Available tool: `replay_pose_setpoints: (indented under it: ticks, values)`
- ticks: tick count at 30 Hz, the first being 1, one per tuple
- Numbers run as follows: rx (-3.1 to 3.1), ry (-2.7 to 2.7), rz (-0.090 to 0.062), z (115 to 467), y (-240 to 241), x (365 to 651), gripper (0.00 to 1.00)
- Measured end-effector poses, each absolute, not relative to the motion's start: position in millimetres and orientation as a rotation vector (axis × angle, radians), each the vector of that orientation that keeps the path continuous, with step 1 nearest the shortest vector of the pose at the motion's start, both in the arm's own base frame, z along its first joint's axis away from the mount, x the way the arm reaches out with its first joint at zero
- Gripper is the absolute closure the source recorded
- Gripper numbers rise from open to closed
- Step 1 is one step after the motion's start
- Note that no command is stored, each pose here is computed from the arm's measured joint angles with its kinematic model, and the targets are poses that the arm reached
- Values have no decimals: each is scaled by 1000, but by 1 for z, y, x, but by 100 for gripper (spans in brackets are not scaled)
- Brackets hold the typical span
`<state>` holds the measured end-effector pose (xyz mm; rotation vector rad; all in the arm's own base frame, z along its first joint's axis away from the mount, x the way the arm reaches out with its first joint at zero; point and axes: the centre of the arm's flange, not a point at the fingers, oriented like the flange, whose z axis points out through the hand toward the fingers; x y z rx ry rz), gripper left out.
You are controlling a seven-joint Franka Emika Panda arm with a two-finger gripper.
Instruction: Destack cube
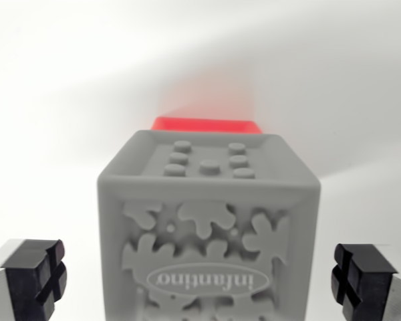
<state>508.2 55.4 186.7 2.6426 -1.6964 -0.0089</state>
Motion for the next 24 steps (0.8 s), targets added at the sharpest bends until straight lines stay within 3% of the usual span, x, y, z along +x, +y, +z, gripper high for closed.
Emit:
replay_pose_setpoints:
  ticks: [10,11,24]
  values:
    - [2643,-1697,-8,169,55,508,0]
    - [2643,-1697,-8,169,55,508,100]
    - [2643,-1698,-7,169,55,508,100]
